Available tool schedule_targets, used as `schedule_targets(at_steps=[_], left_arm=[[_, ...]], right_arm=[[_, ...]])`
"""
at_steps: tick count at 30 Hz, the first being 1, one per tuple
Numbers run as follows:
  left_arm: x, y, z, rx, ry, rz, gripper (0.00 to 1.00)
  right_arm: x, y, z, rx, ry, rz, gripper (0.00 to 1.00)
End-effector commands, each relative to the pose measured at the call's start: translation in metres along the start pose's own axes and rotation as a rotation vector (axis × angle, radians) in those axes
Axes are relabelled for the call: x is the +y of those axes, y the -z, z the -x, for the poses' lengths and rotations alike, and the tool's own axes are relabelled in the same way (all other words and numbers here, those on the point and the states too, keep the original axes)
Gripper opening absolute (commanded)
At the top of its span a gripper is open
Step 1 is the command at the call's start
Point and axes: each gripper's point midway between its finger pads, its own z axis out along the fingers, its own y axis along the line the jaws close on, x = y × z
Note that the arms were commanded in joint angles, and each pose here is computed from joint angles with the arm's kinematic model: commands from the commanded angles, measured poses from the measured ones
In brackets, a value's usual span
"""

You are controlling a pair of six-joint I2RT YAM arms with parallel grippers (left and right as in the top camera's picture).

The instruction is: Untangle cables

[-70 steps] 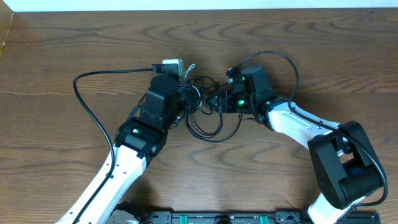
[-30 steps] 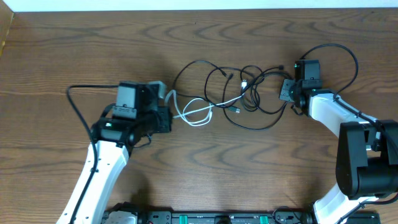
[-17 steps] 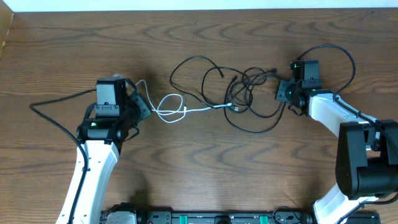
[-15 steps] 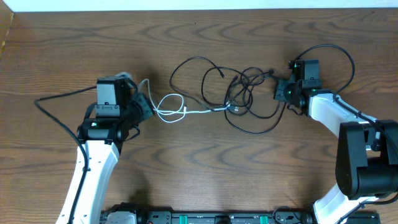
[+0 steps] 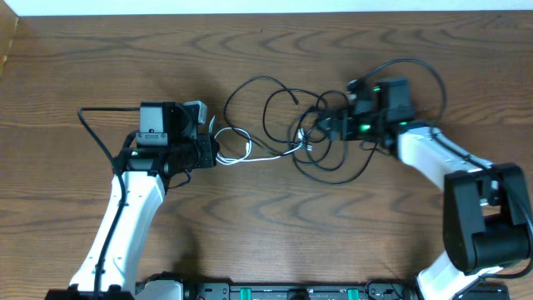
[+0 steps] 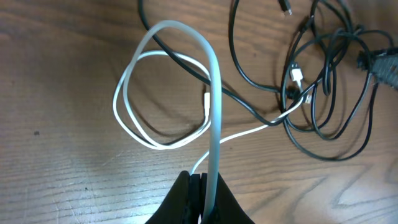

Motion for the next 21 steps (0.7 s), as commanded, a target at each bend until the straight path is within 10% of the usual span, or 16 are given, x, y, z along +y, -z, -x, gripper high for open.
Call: schedule_targets(at_steps=[1,10,21], left_arm=[[-0.001,-0.005,-0.002,0.017,0.011,-0.016,0.08],[-0.023,-0.003,-0.005,0.037,0.011,-0.144,0.08],[-0.080,0.022,-0.020,0.072,-0.111,-0.486,0.07]], right_arm=[[0.006,-0.011,-0.001,-0.051,-0.048,-0.167,0.85],[0.025,-0.043,-0.022,-0.129,0.027,-0.386,0.81],[-0.015,-0.049,-0.010,-0.200,-0.070,-0.467,0.02]])
